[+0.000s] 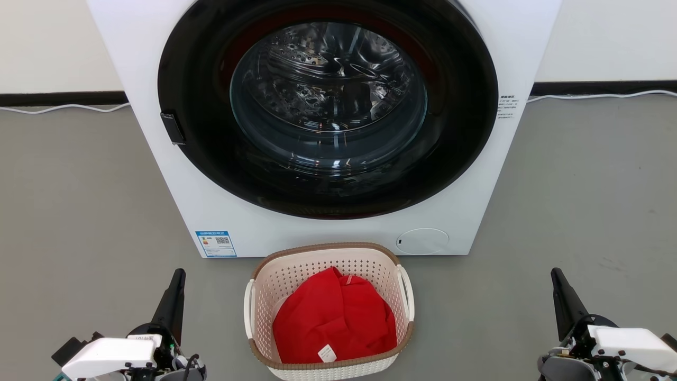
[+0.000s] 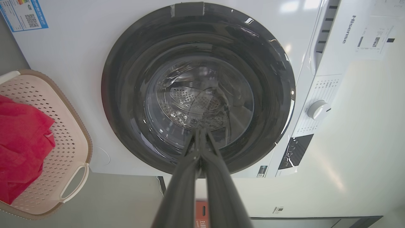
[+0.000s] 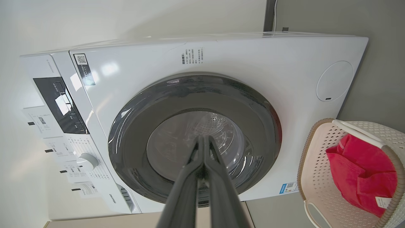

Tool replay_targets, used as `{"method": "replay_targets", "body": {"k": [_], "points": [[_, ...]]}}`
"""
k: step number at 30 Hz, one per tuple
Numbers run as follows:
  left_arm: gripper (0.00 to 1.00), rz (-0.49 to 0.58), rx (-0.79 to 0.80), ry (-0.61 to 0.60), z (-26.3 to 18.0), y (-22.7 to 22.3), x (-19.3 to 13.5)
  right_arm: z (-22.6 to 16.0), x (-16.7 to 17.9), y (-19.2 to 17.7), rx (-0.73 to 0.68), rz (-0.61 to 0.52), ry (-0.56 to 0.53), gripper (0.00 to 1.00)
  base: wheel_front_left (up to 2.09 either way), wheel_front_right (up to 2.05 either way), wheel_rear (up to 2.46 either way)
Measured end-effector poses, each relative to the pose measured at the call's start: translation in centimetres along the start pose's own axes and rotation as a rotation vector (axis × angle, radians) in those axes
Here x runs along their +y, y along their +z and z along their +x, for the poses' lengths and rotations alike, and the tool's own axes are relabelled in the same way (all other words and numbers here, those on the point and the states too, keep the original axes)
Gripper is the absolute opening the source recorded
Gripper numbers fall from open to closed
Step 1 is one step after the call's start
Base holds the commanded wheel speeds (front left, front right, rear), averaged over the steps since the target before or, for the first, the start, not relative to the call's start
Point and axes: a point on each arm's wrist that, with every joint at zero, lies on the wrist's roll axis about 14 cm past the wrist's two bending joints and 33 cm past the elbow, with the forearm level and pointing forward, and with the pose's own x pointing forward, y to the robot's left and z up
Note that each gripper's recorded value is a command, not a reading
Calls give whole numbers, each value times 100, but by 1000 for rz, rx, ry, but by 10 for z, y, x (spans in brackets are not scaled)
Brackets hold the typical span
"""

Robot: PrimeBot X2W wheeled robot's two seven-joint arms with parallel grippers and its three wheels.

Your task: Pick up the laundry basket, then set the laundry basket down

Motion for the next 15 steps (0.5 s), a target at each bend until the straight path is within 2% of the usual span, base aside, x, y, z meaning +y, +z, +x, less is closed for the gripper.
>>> {"method": "replay_targets", "body": {"k": [15], "points": [[0, -1, 1, 0, 0, 0, 0, 0, 0, 0, 0, 2, 0, 0, 0, 0, 0]]}}
